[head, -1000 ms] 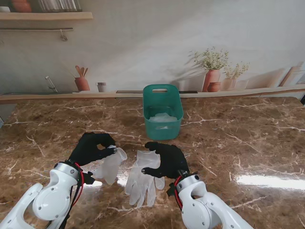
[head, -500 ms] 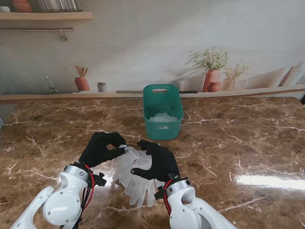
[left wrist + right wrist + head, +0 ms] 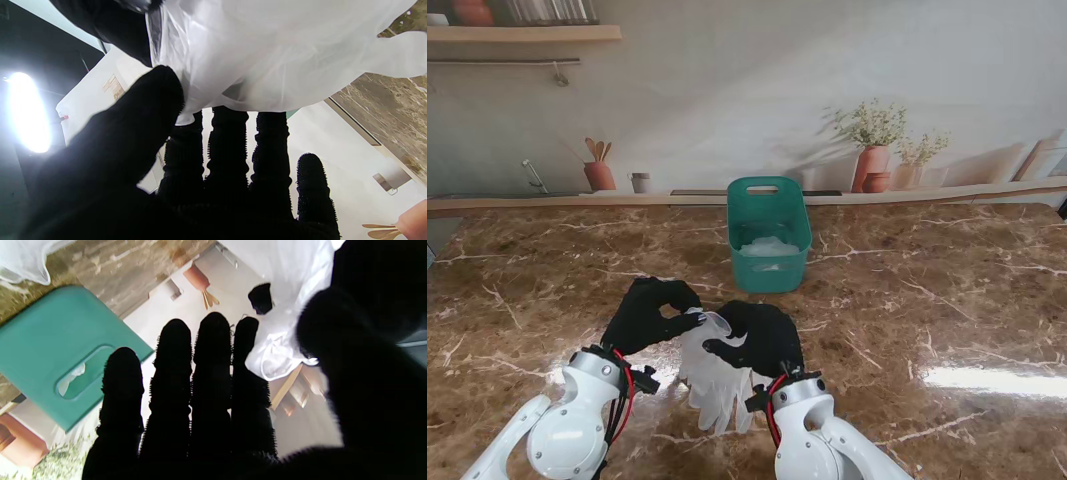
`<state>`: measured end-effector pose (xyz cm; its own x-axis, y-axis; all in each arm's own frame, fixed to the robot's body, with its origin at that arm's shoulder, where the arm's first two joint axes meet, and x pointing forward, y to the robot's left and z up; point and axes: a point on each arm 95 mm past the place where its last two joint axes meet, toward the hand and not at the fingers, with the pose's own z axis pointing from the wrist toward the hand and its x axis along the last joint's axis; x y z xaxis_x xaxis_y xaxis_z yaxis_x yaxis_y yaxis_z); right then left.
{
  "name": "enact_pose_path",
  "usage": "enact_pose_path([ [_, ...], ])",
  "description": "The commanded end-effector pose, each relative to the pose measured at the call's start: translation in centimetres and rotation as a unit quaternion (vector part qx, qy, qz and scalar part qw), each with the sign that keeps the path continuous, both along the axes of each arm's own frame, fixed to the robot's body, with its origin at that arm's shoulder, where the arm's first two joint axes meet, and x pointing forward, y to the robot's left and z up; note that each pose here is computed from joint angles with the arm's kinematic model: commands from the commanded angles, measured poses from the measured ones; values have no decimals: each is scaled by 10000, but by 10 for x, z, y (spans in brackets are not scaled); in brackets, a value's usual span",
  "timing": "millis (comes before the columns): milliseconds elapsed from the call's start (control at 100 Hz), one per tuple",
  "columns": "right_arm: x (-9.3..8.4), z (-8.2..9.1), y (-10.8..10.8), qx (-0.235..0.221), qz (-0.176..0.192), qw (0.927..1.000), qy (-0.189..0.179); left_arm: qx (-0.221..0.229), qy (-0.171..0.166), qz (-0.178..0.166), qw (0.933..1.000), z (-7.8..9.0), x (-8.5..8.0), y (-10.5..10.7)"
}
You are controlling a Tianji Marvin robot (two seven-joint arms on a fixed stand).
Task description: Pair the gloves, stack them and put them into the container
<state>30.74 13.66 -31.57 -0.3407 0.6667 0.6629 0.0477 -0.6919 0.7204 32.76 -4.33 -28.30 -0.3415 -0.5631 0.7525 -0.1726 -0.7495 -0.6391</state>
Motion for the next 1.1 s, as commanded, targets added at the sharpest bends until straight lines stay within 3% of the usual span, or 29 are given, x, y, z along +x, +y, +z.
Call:
enact_pose_path([
  [0,-2,-5,6,65,15,9999,79,-80,73,28,9999,-6,-4,-2],
  [250,-1,2,2,162,90,9996,-220,-232,98,24,9997,-8,-6,-1],
  [590,-1,25,-18,18,168,9961,-861,-360,28,-434,9984,-8,-6,17],
  [870,-6,40,-24,118,309,9946,-985,218,21,-783,9967,-7,-6,28],
  [1090,-11,43,-27,24,544,9938,-966,-16,-73,-882,9961,-7,-4,17],
])
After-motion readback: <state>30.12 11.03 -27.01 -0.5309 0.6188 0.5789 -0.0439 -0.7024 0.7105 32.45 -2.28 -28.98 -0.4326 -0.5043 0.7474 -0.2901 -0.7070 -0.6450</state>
